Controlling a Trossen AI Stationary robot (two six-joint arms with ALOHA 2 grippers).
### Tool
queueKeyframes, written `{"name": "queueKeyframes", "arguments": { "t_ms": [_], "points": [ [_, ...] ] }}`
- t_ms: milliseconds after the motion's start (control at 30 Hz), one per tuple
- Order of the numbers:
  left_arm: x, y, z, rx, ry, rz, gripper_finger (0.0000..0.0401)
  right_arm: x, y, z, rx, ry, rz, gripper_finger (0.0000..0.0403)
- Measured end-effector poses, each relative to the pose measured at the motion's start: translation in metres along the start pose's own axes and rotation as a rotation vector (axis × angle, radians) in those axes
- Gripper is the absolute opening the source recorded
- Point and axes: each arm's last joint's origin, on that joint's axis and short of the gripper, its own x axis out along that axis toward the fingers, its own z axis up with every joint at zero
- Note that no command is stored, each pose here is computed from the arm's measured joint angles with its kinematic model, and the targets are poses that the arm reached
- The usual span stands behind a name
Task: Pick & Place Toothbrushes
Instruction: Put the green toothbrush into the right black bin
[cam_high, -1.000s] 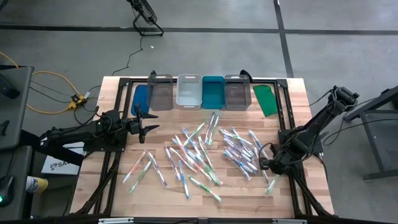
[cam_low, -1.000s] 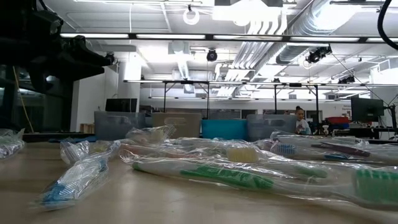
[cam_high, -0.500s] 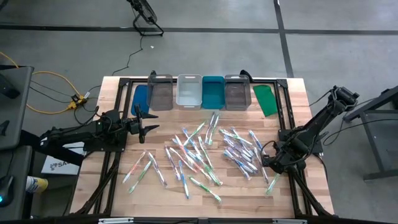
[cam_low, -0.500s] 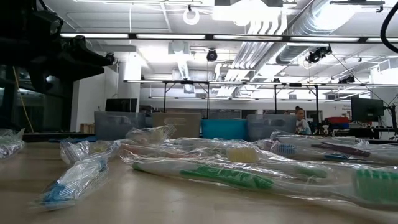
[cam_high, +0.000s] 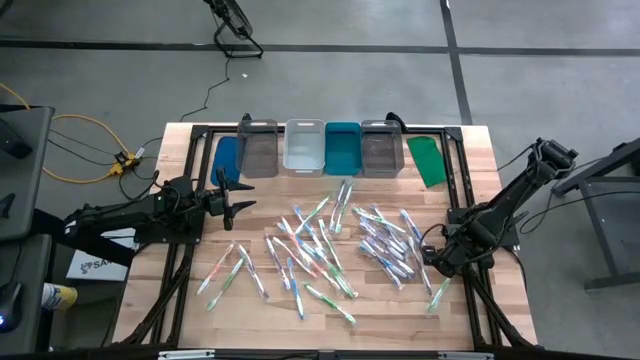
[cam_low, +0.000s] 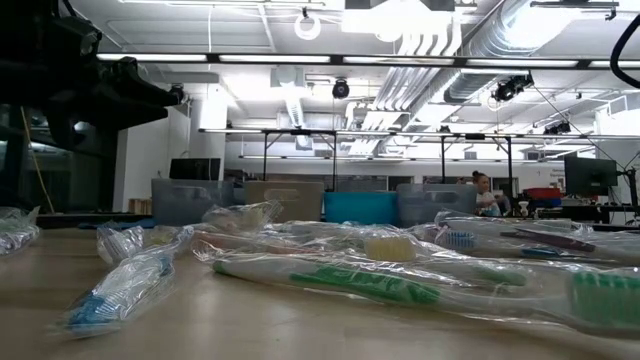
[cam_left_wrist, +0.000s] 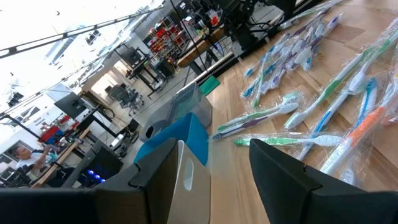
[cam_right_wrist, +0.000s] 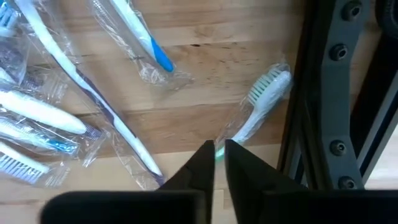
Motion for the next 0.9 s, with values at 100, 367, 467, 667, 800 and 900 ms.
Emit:
{"name": "queueKeyframes", "arguments": {
  "t_ms": [100, 367, 467, 667, 800, 900],
  "points": [
    [0.0, 0.0, 0.0, 0.0, 0.0, 0.0, 0.0193, 0.0, 0.0, 0.0, -0.003, -0.001, 0.001, 0.0084],
    [0.0, 0.0, 0.0, 0.0, 0.0, 0.0, 0.0193, 0.0, 0.0, 0.0, -0.002, 0.001, 0.0, 0.0189],
    [0.0, 0.0, 0.0, 0.0, 0.0, 0.0, 0.0193, 0.0, 0.0, -0.002, 0.009, 0.027, -0.012, 0.0206],
    [0.0, 0.0, 0.0, 0.0, -0.001, 0.0, 0.0193, 0.003, 0.003, -0.006, 0.029, 0.072, -0.045, 0.0201],
    [0.0, 0.0, 0.0, 0.0, 0.0, 0.0, 0.0193, 0.014, 0.008, -0.01, 0.039, 0.058, -0.091, 0.0191],
    [0.0, 0.0, 0.0, 0.0, 0.0, 0.0, 0.0193, 0.024, 0.012, -0.013, 0.058, 0.061, -0.157, 0.0186]
  ]
}}
